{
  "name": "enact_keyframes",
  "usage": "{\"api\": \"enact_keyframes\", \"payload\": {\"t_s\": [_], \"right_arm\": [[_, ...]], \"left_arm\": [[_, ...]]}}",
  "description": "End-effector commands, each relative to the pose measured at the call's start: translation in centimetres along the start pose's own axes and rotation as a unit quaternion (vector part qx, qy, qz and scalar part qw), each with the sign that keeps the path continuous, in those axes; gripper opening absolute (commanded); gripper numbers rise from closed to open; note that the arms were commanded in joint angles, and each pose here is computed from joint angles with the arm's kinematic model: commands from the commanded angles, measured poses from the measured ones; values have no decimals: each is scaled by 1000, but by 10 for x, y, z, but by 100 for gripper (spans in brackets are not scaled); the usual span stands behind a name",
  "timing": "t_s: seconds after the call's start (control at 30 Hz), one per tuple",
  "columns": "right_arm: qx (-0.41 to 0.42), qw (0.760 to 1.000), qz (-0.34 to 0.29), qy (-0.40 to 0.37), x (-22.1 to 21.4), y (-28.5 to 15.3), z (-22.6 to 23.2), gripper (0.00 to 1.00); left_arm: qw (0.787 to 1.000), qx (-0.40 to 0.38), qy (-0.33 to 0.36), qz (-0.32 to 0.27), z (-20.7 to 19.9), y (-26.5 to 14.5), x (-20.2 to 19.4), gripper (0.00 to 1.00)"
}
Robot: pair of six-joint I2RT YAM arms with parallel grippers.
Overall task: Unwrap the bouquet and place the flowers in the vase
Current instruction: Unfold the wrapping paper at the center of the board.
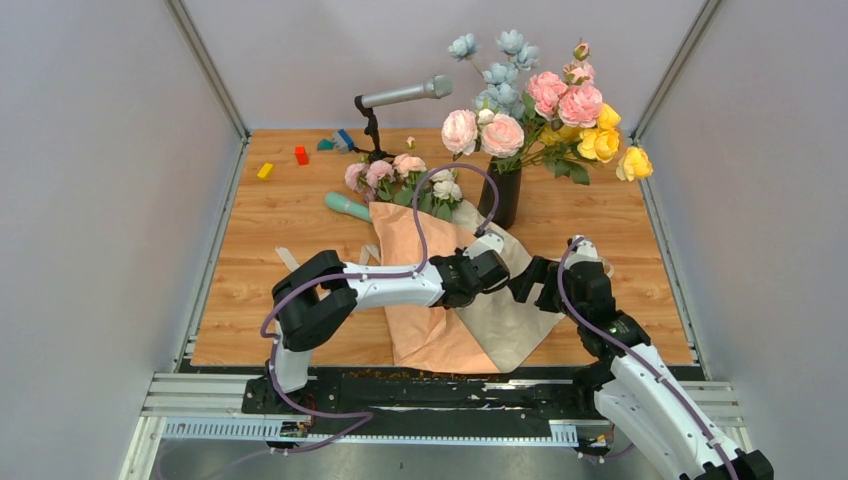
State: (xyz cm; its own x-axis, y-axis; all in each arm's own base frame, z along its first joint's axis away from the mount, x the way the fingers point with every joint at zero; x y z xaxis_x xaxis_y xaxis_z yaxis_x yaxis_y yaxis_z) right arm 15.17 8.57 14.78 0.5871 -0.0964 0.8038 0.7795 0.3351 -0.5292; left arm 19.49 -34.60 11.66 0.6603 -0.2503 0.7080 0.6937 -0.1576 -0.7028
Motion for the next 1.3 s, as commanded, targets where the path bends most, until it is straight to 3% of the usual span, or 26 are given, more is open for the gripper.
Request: {"api": "enact_keyframes", "payload": {"t_s": [0.0, 0.1, 0.4, 0.87, 1.27], "right_arm": [[13, 1000, -9, 7, 3, -1, 3, 94], [18, 1000, -9, 2, 4, -1, 4, 94], [32, 999, -4, 3, 4, -1, 6, 93], [158, 987, -38, 14, 19, 14, 37, 85], [222, 974, -34, -41, 37, 55, 128, 76]], "left_arm": [[1000, 11, -8, -26, 2, -11, 10, 12], [999, 11, -22, -36, 6, -18, 13, 0], [993, -21, -96, -62, 23, -50, 20, 0], [970, 19, -218, -109, 87, -93, 7, 0], [946, 23, -302, -121, 142, -116, -17, 0]]}}
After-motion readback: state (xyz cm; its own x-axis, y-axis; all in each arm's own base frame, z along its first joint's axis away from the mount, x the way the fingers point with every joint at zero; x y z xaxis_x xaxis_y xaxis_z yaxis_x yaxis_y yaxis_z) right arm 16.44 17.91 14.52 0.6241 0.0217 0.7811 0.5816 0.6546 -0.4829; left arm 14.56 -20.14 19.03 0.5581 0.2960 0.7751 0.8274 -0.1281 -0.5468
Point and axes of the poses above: each gripper's point midway between its finger pads, its own y axis out along the fingers, its own z axis along the line the jaws close on, x = y × z, the point moved 9 cm from there along -y, back along the fingers, and after that the axes turned 15 degrees about -y, right-handed, at the moved point
